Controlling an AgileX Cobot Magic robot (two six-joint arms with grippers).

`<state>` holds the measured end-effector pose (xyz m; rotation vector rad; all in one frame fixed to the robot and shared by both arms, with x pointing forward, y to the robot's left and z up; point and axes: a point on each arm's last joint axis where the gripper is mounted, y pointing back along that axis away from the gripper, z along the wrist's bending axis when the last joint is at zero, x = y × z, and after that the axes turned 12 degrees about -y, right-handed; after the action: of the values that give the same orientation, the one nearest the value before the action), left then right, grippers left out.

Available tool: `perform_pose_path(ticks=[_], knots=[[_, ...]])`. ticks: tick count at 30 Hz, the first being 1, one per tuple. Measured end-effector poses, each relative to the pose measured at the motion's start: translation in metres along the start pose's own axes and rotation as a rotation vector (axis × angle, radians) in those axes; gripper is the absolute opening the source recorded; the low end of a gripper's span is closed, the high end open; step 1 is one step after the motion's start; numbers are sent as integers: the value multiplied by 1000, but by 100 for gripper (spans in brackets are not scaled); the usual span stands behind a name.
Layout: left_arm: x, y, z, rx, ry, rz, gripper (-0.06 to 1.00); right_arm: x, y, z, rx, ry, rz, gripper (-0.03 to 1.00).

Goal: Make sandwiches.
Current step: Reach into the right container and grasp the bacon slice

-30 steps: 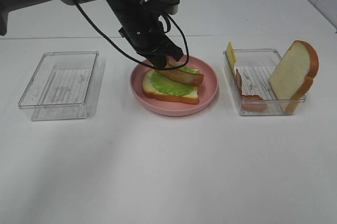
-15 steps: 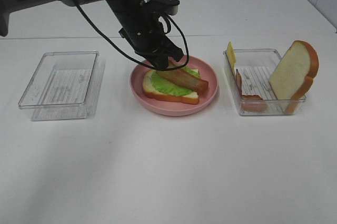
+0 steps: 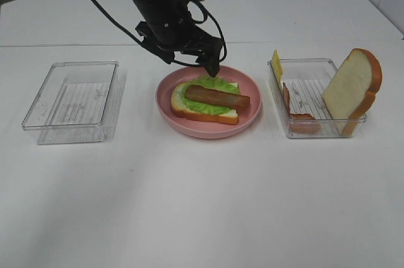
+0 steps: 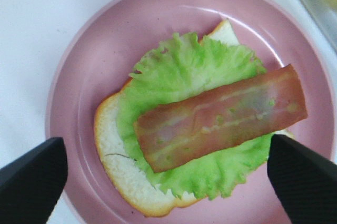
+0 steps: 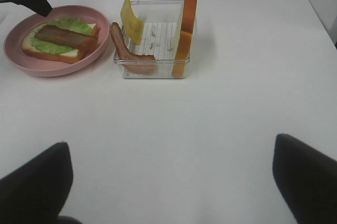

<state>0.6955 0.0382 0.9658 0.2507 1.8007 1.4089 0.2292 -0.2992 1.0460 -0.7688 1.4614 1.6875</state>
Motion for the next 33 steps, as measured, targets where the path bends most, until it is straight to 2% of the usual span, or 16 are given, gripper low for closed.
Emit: perform_pose_path(ticks=[2, 4, 10, 13, 16, 18, 19, 20, 21, 22, 23, 24, 26, 27, 29, 33], knots=[[-2, 7, -1, -1, 9, -6, 97, 0, 0, 0, 0, 0, 0, 98], [-8, 39, -4, -8, 88, 3, 99, 0, 0, 0, 0, 0, 0, 98], [-4, 61, -4, -42, 148, 77, 99, 0, 0, 0, 0, 0, 0, 98], [-3, 72, 0, -82, 154, 95, 99, 0, 0, 0, 0, 0, 0, 98], [-1, 91, 20, -116, 188, 70, 99, 0, 0, 0, 0, 0, 0, 98], [6, 114, 52, -155, 240, 38, 99, 0, 0, 0, 0, 0, 0, 98], [6, 114, 52, -155, 240, 38, 99, 0, 0, 0, 0, 0, 0, 98], [11, 122, 66, -173, 260, 29, 99, 0, 0, 0, 0, 0, 0, 98], [22, 137, 96, -210, 302, 18, 99, 0, 0, 0, 0, 0, 0, 98], [22, 137, 96, -210, 302, 18, 99, 0, 0, 0, 0, 0, 0, 98], [40, 146, 128, -245, 355, 24, 99, 0, 0, 0, 0, 0, 0, 98], [40, 146, 128, -245, 355, 24, 99, 0, 0, 0, 0, 0, 0, 98], [77, 156, 176, -290, 467, 58, 99, 0, 0, 0, 0, 0, 0, 98], [77, 156, 176, -290, 467, 58, 99, 0, 0, 0, 0, 0, 0, 98], [108, 161, 206, -303, 536, 91, 99, 0, 0, 0, 0, 0, 0, 98], [124, 163, 214, -281, 551, 110, 99, 0, 0, 0, 0, 0, 0, 98]])
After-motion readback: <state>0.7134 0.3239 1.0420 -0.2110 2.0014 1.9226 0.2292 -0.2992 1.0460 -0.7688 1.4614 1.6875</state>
